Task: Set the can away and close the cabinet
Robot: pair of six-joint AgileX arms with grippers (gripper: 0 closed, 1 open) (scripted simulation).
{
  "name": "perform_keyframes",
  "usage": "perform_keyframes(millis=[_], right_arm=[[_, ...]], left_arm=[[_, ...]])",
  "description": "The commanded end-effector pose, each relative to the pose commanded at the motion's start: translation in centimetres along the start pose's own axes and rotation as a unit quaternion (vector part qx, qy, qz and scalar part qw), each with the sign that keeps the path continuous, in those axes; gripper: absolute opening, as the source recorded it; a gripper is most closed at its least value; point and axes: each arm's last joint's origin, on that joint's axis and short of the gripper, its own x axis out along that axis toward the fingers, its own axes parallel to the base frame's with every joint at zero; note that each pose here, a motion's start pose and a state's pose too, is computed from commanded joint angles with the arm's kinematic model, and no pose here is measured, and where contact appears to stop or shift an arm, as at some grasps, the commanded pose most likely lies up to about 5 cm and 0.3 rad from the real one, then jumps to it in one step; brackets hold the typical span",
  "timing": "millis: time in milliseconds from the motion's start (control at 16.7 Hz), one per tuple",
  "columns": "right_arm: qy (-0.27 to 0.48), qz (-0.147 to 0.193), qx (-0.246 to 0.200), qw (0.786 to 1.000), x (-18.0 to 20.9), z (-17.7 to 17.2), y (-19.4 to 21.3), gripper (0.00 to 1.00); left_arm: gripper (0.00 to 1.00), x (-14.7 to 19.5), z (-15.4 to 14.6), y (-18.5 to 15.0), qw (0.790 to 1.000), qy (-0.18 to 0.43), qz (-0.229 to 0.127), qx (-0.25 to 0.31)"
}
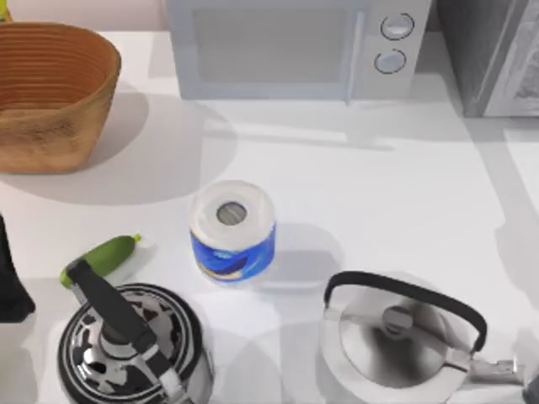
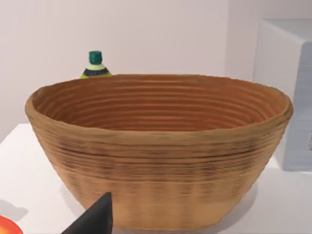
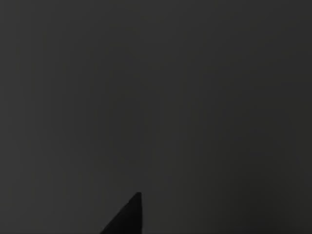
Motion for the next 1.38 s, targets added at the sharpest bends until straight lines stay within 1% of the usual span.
perform_keyframes(millis=[540,720,900,1020,1140,1260,1380], right_arm=[[0.000,0.001,0.000,1.000,0.0,0.0,0.1,1.00],[-0.009,0.003,0.007,1.000,-1.3,0.8,-0.1,1.00],[-0.030,0.005,0.020,0.999,-4.7,2.5,-0.6,1.00],[-0.047,0.008,0.030,0.998,-8.1,3.4,-1.1,1.00],[-0.061,0.010,0.039,0.997,-12.1,3.6,-1.7,1.00],[-0.066,0.013,0.046,0.997,-16.2,2.3,-2.2,1.00],[-0.061,0.015,0.049,0.997,-20.0,-0.7,-2.8,1.00]], left_arm=[[1.00,0.0,0.0,0.0,1.000,0.000,0.000,0.000],[1.00,0.0,0.0,0.0,1.000,0.000,0.000,0.000],[1.00,0.0,0.0,0.0,1.000,0.000,0.000,0.000],[1.00,0.0,0.0,0.0,1.000,0.000,0.000,0.000],[1.00,0.0,0.0,0.0,1.000,0.000,0.000,0.000],[1.00,0.0,0.0,0.0,1.000,0.000,0.000,0.000],[1.00,0.0,0.0,0.0,1.000,0.000,0.000,0.000]])
